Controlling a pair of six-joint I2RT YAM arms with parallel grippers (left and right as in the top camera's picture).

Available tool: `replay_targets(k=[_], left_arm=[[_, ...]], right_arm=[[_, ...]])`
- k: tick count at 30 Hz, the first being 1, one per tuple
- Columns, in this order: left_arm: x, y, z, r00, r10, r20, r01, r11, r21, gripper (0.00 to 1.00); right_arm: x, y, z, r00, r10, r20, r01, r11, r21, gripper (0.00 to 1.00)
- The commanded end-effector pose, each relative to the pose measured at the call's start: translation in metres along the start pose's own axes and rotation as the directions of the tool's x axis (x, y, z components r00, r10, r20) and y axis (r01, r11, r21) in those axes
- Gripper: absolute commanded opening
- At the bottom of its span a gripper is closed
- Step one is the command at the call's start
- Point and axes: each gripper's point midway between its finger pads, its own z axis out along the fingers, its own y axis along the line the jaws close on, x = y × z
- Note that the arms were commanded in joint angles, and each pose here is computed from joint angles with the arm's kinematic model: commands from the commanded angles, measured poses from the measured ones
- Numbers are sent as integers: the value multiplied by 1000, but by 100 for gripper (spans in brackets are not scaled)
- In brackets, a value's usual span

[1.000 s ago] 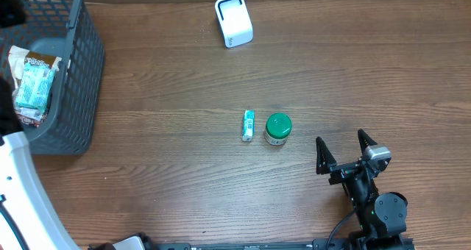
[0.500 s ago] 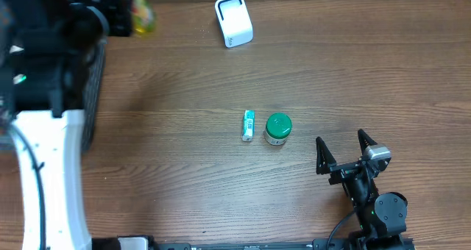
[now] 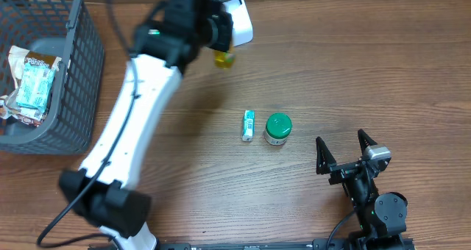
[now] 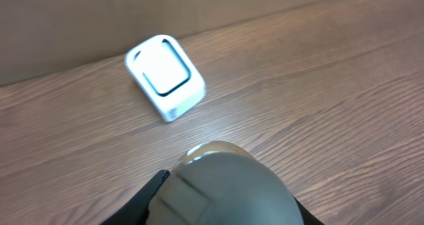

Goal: Scan the item barcode
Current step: 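Carry the yellow bottle to the table right of the scanner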

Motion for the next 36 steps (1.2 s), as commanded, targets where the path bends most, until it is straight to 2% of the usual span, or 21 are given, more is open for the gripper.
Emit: replay_targets(k=[1, 4, 8, 16, 23, 28, 33, 34, 36], left_arm=[[0, -28, 24, 1000, 29, 7, -29, 999, -19, 37], [14, -67, 64, 996, 89, -5, -89, 996, 0, 37], [27, -92, 93, 992, 125, -10, -125, 992, 1, 37], [47, -120, 142, 995, 100, 1, -100, 995, 1, 41], [57, -122, 164, 999, 54, -1, -54, 999, 5, 43], [63, -123, 169, 999, 51, -16, -51, 999, 9, 53], [73, -121, 172, 997, 55, -51, -55, 998, 1, 58], [74, -121, 172, 997, 56, -54, -56, 998, 1, 61], [74, -121, 172, 997, 56, -53, -56, 998, 1, 73]], right_arm=[[2, -1, 0, 1000, -4, 4, 4, 1000, 1, 100], [2, -1, 0, 1000, -4, 4, 4, 1000, 1, 100], [2, -1, 0, 1000, -4, 4, 4, 1000, 1, 100], [2, -1, 0, 1000, -4, 4, 4, 1000, 1, 100], [2, -1, 0, 1000, -4, 4, 4, 1000, 1, 100], [2, -1, 0, 1000, -4, 4, 4, 1000, 1, 100], [2, -1, 0, 1000, -4, 4, 4, 1000, 1, 100], [2, -1, 0, 1000, -4, 4, 4, 1000, 1, 100], [2, -1, 0, 1000, -4, 4, 4, 1000, 1, 100]])
